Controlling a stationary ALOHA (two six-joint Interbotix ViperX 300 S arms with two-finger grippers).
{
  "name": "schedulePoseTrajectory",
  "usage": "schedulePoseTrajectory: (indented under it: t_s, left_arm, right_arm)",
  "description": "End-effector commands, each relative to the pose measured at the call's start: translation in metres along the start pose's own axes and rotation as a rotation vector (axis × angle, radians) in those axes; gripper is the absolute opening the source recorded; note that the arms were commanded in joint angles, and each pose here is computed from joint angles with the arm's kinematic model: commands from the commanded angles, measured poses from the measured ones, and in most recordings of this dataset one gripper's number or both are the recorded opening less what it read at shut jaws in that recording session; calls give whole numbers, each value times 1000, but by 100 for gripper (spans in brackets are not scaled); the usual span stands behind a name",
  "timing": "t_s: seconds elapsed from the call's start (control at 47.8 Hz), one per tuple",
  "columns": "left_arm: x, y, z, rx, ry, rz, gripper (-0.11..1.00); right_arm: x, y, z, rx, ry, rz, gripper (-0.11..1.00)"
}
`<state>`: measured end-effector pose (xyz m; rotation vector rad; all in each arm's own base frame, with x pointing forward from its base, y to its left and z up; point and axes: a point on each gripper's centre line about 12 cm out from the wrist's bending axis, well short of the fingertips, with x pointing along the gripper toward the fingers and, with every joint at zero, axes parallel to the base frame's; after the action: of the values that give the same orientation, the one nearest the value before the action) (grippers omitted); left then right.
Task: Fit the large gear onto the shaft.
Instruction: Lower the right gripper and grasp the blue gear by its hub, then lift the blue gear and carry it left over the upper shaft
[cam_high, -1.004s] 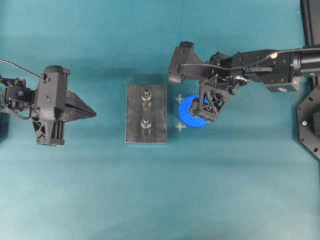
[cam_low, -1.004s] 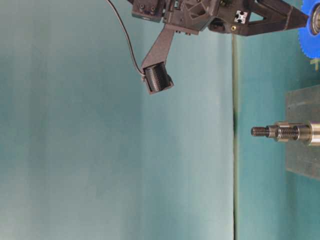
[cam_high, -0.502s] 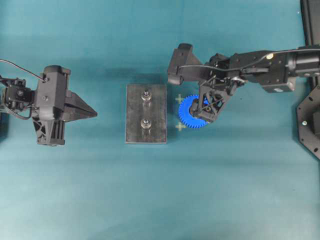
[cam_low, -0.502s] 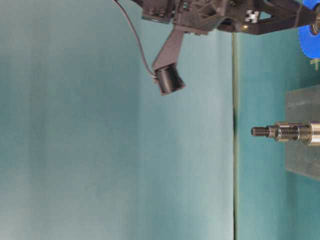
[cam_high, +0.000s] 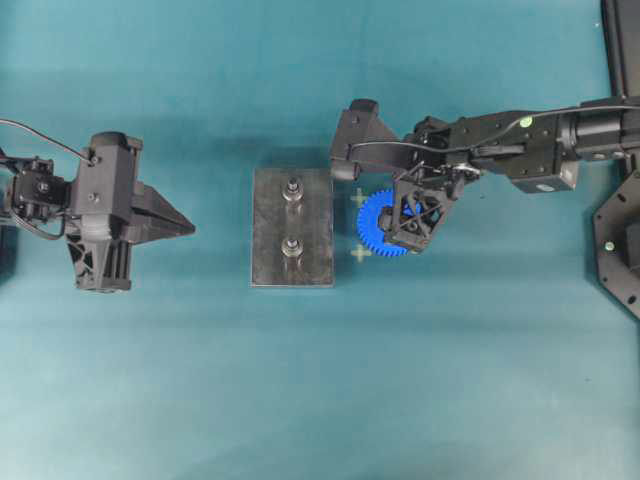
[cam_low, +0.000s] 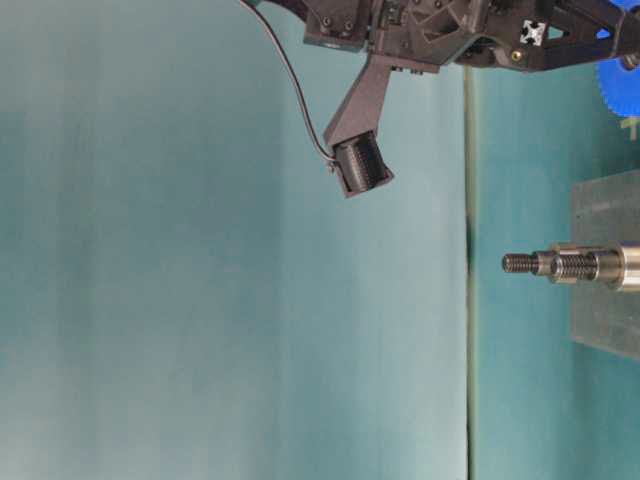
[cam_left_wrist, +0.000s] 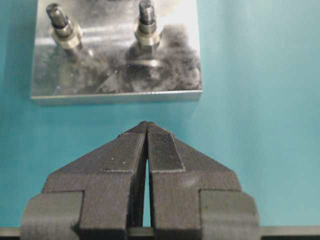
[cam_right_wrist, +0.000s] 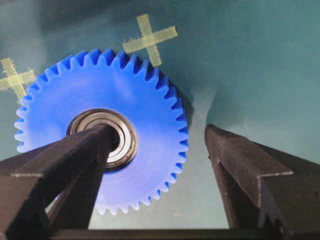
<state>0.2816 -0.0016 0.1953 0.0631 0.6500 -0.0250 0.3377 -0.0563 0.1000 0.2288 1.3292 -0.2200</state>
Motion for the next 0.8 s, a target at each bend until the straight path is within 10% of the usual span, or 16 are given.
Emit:
schedulePoseTrajectory:
  t_s: [0.0, 0.272, 0.418, 0.774]
  left_arm:
    - [-2, 0, 6, 4, -23, 0, 0]
    - [-2, 0, 7, 2, -26, 1, 0]
    - [-2, 0, 6, 2, -28, 1, 0]
    - [-2, 0, 8, -2, -43, 2, 0]
  right_arm:
    - [-4, 0, 6, -1, -23, 1, 84]
    - [-2, -5, 4, 10, 45, -9, 77]
    - [-3, -4, 1, 11, 86, -13, 50]
    - [-19, -2, 16, 11, 33, -6, 49]
